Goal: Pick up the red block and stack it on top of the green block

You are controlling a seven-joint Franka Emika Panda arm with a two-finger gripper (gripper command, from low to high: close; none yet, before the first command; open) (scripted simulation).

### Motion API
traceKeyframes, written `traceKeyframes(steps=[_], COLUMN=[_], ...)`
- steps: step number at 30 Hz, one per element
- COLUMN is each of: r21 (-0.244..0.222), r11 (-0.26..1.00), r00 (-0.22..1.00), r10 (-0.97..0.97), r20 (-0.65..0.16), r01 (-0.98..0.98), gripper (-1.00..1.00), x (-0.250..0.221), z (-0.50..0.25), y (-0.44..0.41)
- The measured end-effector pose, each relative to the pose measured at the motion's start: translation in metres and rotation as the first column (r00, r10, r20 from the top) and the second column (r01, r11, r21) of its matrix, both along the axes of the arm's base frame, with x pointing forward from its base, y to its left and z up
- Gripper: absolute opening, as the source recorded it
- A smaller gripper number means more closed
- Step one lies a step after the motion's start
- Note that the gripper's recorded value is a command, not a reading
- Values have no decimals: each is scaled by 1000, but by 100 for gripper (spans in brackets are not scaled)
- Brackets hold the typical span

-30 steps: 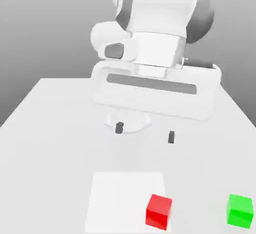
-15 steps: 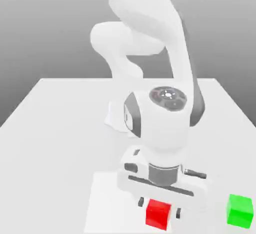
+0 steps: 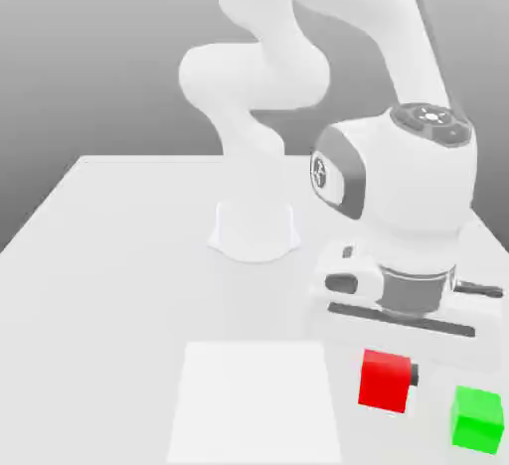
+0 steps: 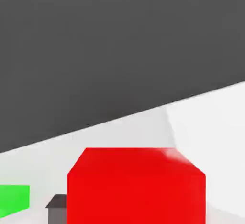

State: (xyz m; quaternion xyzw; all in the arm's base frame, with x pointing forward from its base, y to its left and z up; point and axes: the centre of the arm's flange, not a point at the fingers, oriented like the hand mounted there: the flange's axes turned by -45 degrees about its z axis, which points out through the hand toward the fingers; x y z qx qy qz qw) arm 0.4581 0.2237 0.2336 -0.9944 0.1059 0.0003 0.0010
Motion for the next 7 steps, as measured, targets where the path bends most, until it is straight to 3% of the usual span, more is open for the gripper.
traceKeyframes(steps=[3, 4, 7], r21=[1, 0, 0], r11=[999, 999, 999], r00=[999, 999, 999], r10=[38, 42, 42], r20=[2, 2, 2], r01=[-38, -42, -42], gripper=[-100, 100, 100], x=[-7, -8, -8], z=[-28, -42, -42], y=[41, 44, 44])
